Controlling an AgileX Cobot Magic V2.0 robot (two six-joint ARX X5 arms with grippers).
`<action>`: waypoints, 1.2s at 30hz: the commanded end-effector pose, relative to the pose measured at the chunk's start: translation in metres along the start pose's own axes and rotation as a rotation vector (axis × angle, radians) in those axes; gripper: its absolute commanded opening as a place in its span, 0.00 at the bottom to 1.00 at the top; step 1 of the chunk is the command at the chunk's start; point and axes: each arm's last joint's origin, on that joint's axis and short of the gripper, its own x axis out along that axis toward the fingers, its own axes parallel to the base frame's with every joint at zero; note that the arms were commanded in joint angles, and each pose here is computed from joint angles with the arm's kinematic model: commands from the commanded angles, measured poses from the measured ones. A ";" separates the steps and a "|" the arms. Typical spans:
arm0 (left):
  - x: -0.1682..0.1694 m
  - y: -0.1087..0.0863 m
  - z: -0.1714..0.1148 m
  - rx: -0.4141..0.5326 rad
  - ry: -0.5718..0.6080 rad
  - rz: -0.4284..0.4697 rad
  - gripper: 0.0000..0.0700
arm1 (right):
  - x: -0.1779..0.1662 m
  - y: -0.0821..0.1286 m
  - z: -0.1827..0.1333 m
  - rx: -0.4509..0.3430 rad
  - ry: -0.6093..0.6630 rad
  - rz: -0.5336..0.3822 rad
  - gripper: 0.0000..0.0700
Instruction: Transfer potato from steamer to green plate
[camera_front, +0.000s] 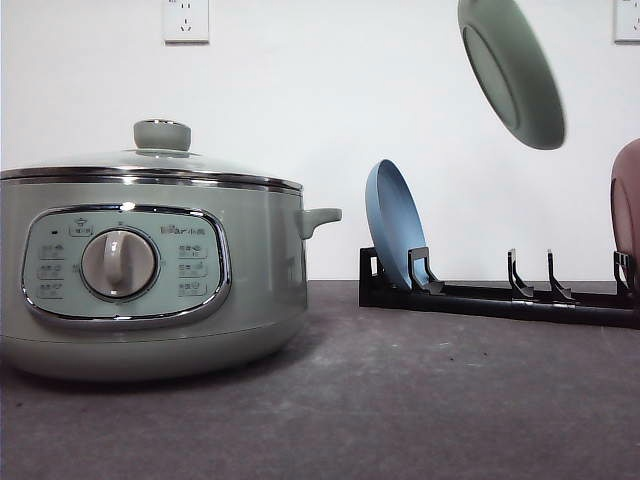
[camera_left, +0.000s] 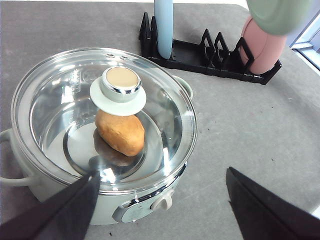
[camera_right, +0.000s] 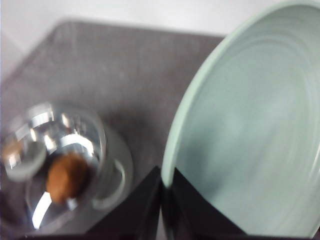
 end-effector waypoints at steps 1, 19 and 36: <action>-0.003 -0.002 0.005 0.018 -0.023 -0.006 0.74 | -0.005 0.011 0.000 -0.108 0.021 -0.019 0.01; -0.003 -0.002 0.005 0.020 -0.023 -0.006 0.74 | 0.030 0.091 -0.082 -0.429 0.482 -0.122 0.01; -0.003 -0.002 0.006 0.022 -0.026 -0.006 0.74 | 0.092 0.122 -0.208 -0.633 0.645 -0.150 0.01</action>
